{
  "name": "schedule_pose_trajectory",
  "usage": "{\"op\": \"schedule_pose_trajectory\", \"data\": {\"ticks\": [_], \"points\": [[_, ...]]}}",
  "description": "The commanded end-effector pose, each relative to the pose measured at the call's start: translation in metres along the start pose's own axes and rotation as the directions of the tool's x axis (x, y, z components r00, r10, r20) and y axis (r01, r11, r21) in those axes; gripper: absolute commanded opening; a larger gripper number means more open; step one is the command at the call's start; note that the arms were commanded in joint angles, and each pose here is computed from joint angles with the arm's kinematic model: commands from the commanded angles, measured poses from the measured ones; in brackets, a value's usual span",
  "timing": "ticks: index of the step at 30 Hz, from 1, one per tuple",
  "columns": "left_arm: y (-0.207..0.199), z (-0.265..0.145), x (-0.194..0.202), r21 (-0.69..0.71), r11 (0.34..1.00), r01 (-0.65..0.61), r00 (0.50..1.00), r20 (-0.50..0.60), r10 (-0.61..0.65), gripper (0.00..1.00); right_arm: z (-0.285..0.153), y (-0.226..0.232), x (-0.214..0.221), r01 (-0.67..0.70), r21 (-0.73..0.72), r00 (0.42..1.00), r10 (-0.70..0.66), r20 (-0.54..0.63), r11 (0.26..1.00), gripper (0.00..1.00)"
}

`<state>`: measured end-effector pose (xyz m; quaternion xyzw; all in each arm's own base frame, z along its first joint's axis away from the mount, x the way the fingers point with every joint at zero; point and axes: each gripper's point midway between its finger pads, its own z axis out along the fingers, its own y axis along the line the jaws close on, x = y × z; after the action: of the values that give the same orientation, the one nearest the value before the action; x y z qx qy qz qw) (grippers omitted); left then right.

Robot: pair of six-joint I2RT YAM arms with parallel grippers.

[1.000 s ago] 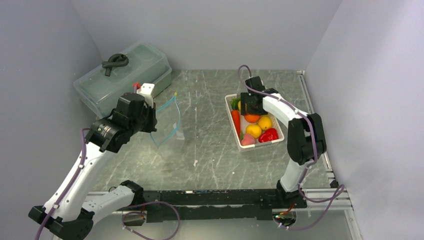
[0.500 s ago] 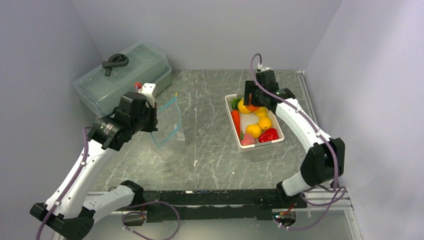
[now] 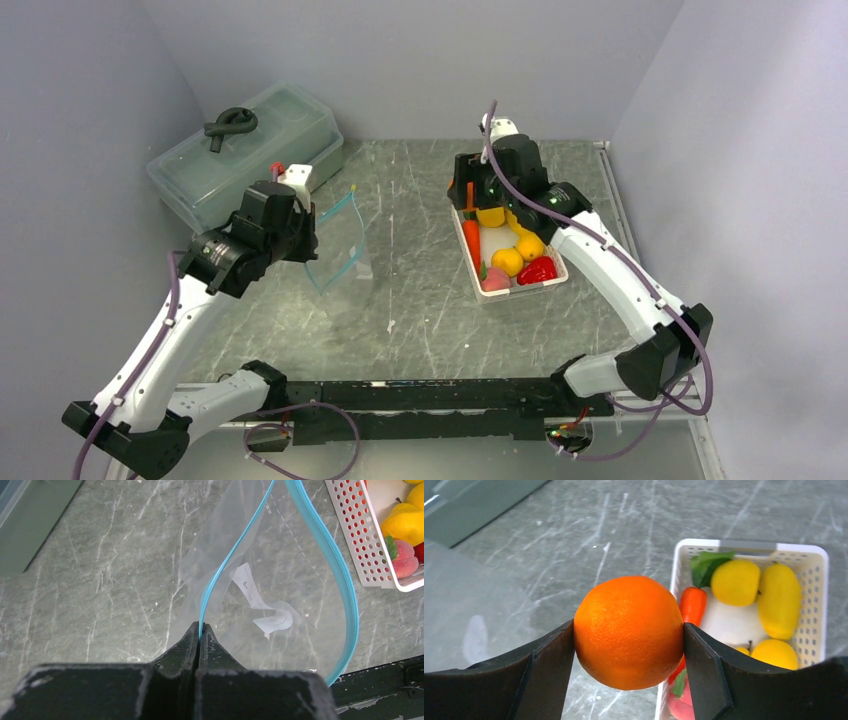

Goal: Place the food in the zip-top bag and seal the zipper
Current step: Place the fake fruit in the zipper food storage bag.

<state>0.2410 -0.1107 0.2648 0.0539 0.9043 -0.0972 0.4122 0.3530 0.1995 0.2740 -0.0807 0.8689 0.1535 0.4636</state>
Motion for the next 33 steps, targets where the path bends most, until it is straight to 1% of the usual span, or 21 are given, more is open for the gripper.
{"op": "schedule_pose_trajectory", "data": {"ticks": [1,9,13,21,30,33], "points": [[-0.010,-0.007,-0.020,0.041,0.999,0.032,0.998,0.058,-0.034,0.00,-0.028,0.037,-0.040,0.033,-0.134,0.991,-0.015,0.134,0.990,0.32],[-0.013,-0.006,-0.020,0.048,0.998,0.047,0.997,0.052,-0.049,0.00,-0.053,0.094,-0.045,0.134,-0.310,0.977,-0.073,0.199,0.941,0.31],[-0.011,-0.007,-0.019,0.043,0.998,0.054,0.997,0.056,-0.057,0.00,-0.063,0.115,-0.044,0.172,-0.371,0.970,-0.091,0.226,0.913,0.31],[-0.012,-0.008,-0.020,0.046,0.997,0.056,0.997,0.052,-0.059,0.00,-0.080,0.156,-0.035,0.238,-0.472,0.961,-0.134,0.242,0.849,0.30],[-0.014,-0.007,-0.020,0.055,0.996,0.064,0.997,0.048,-0.066,0.00,-0.120,0.206,-0.039,0.335,-0.591,0.929,-0.153,0.337,0.734,0.30],[-0.015,-0.007,-0.020,0.058,0.996,0.063,0.997,0.043,-0.065,0.00,-0.126,0.218,-0.042,0.349,-0.612,0.922,-0.144,0.360,0.710,0.30]]}}
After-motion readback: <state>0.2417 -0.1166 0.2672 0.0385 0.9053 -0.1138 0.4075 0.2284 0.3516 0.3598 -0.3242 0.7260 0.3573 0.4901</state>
